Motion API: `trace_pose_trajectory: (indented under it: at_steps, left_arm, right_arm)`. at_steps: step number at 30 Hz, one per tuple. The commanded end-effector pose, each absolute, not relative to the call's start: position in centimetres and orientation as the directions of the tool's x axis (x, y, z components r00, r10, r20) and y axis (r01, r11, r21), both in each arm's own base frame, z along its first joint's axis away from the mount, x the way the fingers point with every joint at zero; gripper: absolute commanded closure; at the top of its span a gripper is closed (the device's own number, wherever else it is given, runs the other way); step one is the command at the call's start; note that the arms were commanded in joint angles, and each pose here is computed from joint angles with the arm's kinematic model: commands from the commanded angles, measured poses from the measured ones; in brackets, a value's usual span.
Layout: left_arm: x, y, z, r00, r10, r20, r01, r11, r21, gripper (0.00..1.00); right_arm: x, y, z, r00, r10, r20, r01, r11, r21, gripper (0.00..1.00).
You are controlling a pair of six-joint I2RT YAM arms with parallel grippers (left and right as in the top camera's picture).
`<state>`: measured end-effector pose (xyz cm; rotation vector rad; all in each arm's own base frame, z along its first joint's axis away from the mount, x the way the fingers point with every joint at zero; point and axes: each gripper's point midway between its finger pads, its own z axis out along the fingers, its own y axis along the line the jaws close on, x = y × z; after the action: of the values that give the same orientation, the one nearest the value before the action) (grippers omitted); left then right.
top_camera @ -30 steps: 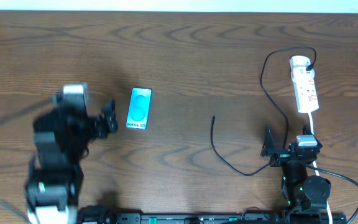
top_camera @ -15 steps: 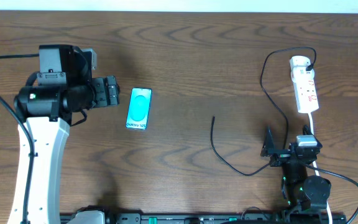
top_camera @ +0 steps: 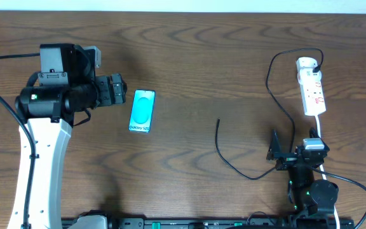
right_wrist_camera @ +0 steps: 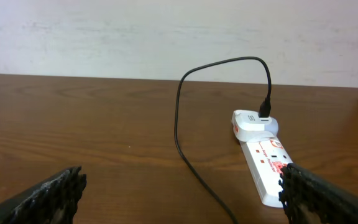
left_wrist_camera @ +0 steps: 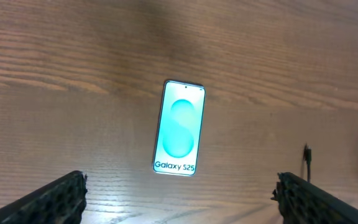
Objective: Plug charger to phone and switch on socket
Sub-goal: 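Move the left gripper forward over the Galaxy S25 phone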
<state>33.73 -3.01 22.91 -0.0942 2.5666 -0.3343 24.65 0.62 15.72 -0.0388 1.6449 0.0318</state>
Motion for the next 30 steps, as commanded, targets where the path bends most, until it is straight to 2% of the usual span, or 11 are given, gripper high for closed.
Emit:
trace_pose_trajectory:
  at_steps: [1,8,16,30]
  left_arm:
    - [34.2,-4.3,22.9,-0.856,-0.120,-0.503,0.027,0.961,-0.274,0.02]
    - [35.8,-6.8,17.3,-0.933,-0.061,-0.353,0.041,0.961,-0.275,0.02]
    - [37.1,-7.1,13.1,-0.971,-0.059,-0.233,0.006,0.963,-0.271,0.02]
    - [37.0,-6.2,9.7,-0.987,-0.060,-0.150,-0.031,0.983,-0.183,0.02]
  right_arm:
    - [24.6,0.7,15.7,-0.073,0.004,-0.997,-0.047,0.999,0.007,0.01]
    - [24.6,0.7,15.7,-0.073,0.004,-0.997,-0.047,0.999,0.007,0.01]
    - [24.6,0.7,15.7,-0.073,0.004,-0.997,-0.047,0.999,0.007,0.01]
    - [24.6,0.7,15.7,-0.073,0.004,-0.997,-0.047,0.999,0.007,0.01]
